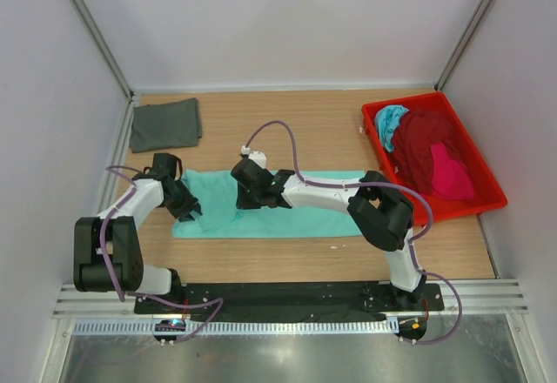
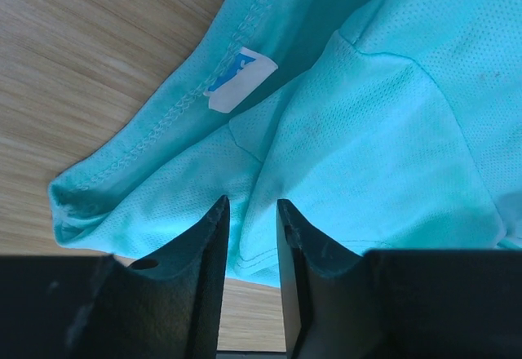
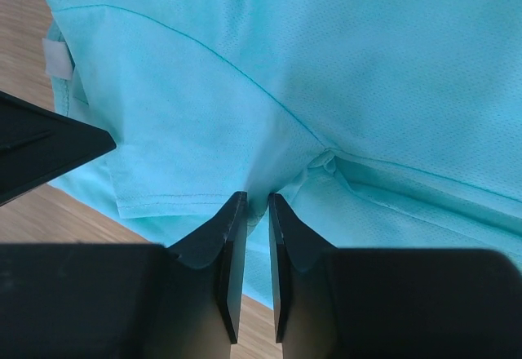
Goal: Fold and stack the t-shirts
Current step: Fold the tshirt
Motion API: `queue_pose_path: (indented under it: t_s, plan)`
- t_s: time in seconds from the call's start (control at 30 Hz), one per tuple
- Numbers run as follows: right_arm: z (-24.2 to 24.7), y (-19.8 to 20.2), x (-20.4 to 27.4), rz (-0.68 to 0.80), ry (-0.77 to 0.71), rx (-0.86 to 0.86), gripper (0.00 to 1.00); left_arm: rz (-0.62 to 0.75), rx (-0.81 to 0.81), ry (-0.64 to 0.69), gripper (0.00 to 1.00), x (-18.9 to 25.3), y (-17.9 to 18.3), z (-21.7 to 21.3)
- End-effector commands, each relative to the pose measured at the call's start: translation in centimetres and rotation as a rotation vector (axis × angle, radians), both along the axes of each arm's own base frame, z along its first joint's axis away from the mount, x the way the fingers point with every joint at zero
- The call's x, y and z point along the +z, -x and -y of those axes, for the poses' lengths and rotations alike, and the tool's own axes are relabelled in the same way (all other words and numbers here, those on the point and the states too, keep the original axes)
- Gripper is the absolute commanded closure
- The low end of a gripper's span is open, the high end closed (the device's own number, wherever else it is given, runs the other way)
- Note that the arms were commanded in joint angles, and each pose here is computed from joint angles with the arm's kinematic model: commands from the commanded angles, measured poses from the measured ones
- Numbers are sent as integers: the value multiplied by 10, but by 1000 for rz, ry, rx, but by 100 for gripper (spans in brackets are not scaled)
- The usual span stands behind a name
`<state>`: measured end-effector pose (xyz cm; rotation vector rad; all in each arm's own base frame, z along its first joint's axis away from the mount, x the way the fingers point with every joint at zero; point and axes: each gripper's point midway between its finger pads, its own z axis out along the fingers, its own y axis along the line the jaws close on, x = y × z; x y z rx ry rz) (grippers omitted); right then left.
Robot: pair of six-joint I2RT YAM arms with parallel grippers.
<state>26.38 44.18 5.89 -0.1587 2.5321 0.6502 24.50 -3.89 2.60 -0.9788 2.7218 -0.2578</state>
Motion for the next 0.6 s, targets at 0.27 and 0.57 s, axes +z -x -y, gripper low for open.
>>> queue_pose_path:
  t_s: [0.27, 0.57]
  plan:
    - [-7, -1, 9, 15, -38, 1, 87, 55, -4, 0, 76, 6, -14, 8]
    - [-6, -1, 10, 21, -33, 3, 89, 48, -10, -5, 88, 1, -14, 11]
